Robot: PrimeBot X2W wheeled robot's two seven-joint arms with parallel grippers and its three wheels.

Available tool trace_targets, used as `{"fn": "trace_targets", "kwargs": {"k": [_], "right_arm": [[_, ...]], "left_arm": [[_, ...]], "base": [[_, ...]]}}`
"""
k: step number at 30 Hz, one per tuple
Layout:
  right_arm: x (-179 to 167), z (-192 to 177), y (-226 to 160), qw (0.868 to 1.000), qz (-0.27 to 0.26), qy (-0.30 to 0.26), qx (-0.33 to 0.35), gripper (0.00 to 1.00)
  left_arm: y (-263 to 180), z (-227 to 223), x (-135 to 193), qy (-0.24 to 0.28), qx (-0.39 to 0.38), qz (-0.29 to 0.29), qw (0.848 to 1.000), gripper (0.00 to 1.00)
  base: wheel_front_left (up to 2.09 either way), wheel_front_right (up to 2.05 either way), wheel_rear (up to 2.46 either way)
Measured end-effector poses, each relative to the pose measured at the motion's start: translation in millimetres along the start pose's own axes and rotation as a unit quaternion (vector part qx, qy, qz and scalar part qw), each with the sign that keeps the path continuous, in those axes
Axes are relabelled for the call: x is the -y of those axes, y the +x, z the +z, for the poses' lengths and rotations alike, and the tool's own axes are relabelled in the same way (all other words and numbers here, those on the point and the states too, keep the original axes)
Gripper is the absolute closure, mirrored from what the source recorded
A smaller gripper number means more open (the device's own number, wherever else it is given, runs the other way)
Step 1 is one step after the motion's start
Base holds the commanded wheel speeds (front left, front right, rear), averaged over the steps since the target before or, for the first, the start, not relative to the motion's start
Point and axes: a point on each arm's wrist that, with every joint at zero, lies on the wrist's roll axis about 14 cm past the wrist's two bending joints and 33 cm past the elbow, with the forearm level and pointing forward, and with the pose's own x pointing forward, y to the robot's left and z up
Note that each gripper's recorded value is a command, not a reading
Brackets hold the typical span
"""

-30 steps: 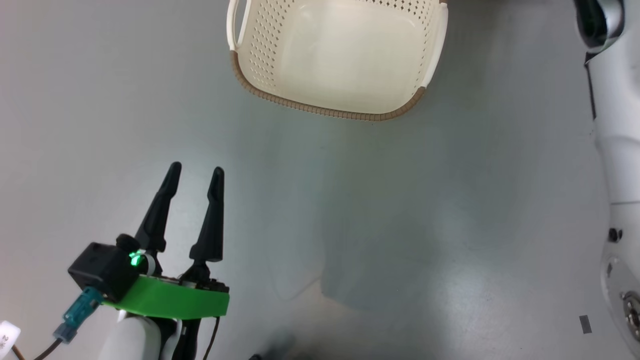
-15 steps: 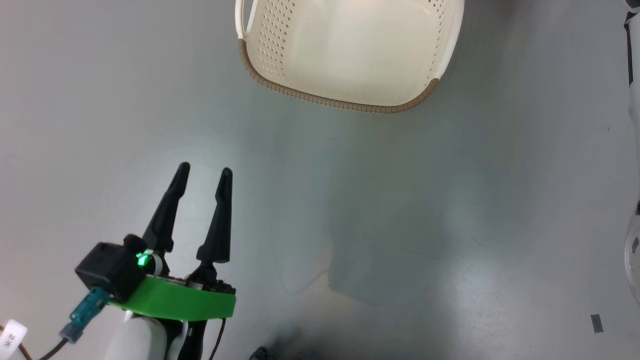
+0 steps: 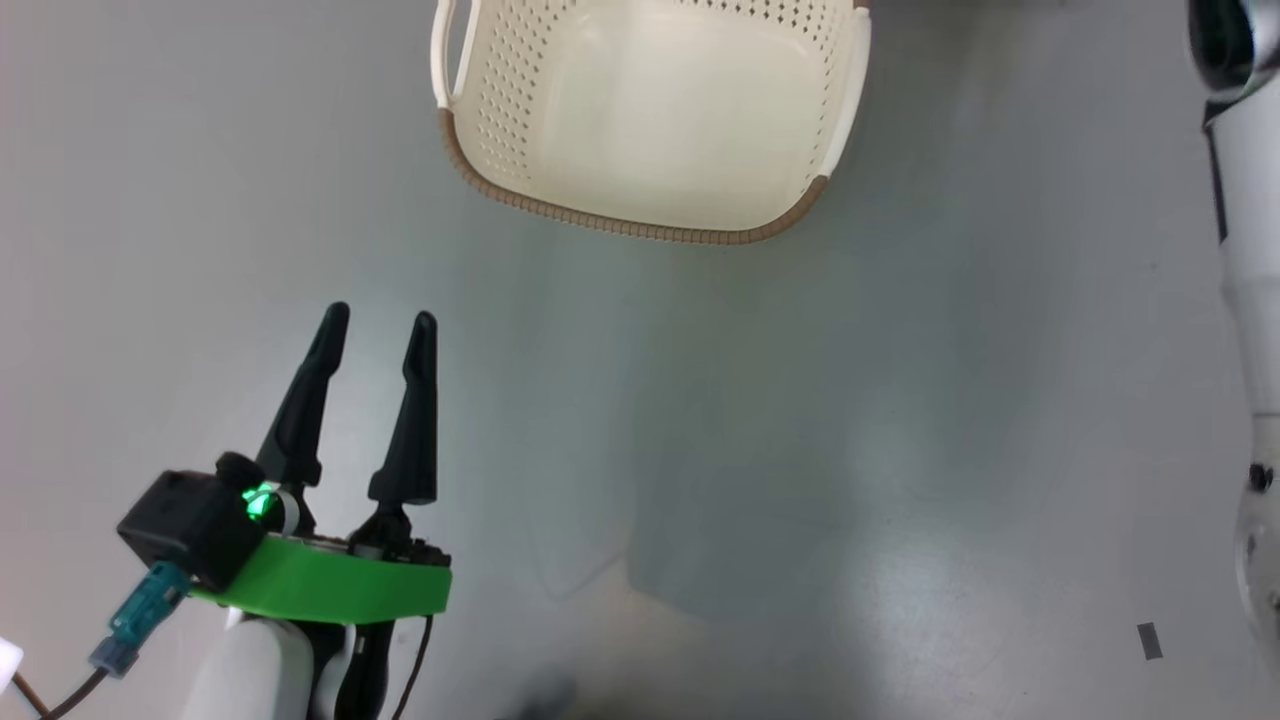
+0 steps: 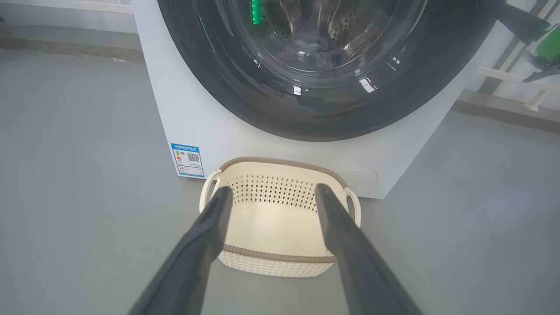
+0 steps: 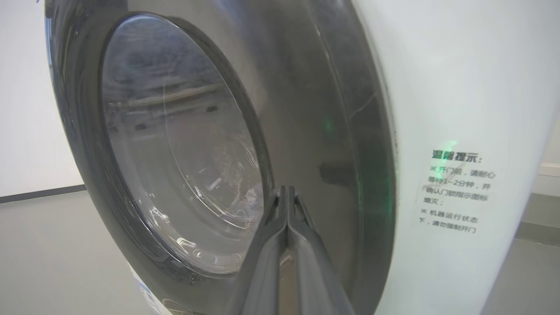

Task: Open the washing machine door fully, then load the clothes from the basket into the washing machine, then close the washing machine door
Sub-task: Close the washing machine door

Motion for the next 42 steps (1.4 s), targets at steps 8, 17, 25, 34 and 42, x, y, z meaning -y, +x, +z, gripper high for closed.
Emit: {"fn": "trace_targets", "kwargs": {"k": [8, 17, 25, 34, 42], "right_arm": [[-9.5, 2.6, -42.0, 1.0, 0.015, 0.018, -0.012, 1.0], [-3.5, 20.8, -104.0, 1.0, 0.003, 0.016, -0.023, 1.0], [14.1, 49.7, -175.0, 0.998, -0.051, 0.015, -0.032, 1.0], [20.1, 71.5, -240.8, 0.995, -0.085, -0.01, -0.056, 1.0], [21.3, 92.6, -278.8, 0.992, -0.12, -0.005, -0.049, 1.0]], "left_arm": [[1.8, 20.4, 4.5, 0.004, 0.03, -0.008, 1.0, 0.0], [0.0, 50.3, 1.0, -0.001, 0.074, -0.002, 0.997, 0.0], [-8.9, 59.2, 9.2, -0.001, 0.085, -0.011, 0.996, 0.0], [-27.0, 58.1, 17.2, 0.0, 0.079, -0.023, 0.997, 0.0], [-38.5, 62.3, 27.5, 0.001, 0.082, -0.041, 0.996, 0.0]], "base": [[0.0, 0.0, 0.0], [0.0, 0.0, 0.0], [0.0, 0.0, 0.0], [0.0, 0.0, 0.0], [0.0, 0.0, 0.0]]}}
